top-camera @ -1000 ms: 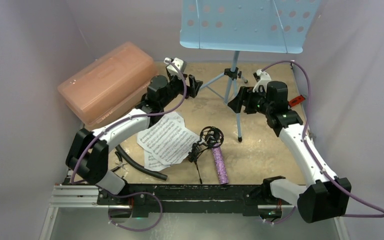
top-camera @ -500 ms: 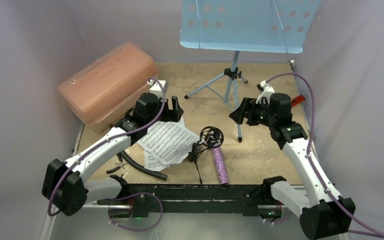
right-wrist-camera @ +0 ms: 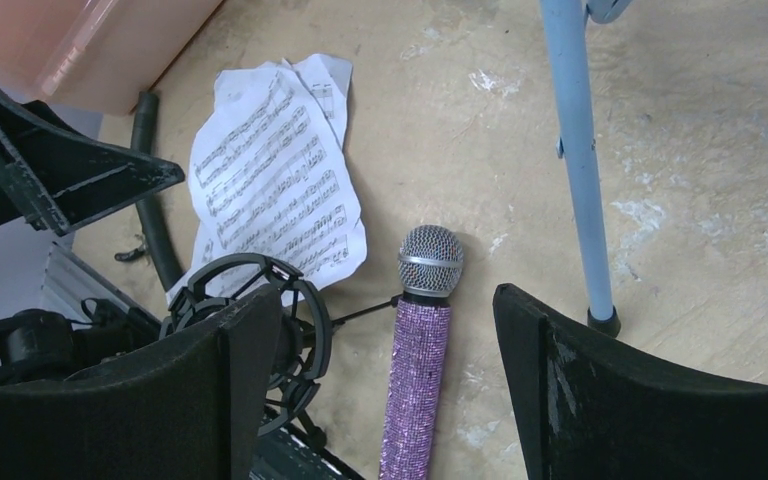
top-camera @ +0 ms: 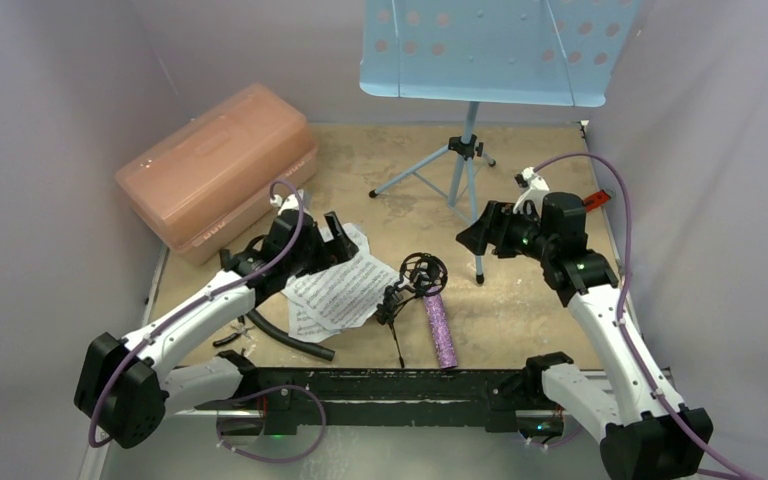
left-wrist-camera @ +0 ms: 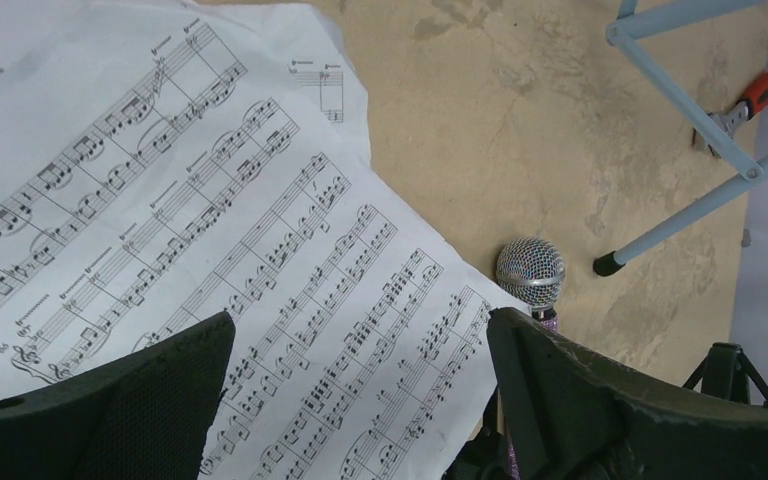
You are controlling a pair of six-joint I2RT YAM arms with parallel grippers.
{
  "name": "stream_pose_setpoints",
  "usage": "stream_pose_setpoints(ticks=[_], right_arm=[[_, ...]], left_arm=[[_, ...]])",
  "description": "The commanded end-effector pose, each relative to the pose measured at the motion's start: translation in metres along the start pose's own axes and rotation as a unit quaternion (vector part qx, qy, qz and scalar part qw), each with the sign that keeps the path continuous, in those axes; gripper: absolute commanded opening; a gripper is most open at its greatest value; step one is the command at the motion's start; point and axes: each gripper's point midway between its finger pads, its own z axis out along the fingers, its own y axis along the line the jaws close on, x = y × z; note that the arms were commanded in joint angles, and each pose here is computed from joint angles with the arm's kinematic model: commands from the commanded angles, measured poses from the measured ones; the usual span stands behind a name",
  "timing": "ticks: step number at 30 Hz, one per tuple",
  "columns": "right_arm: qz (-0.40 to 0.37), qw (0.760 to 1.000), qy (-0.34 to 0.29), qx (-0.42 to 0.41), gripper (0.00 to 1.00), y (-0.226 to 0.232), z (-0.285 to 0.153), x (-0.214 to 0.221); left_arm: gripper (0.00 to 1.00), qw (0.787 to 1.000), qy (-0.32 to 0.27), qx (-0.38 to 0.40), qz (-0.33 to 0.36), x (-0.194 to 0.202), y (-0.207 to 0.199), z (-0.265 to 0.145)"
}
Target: Set up the instrument practice props
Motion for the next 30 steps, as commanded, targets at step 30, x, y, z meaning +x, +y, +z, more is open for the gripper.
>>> stream_pose_setpoints(ticks=[30], right_arm=[[0.044, 0.997, 0.020, -0.065, 0.82, 0.014, 0.015, 0.016]], left_arm=[[0.99, 0.946, 0.087, -0.240, -0.201, 0.038, 0.126, -0.018]])
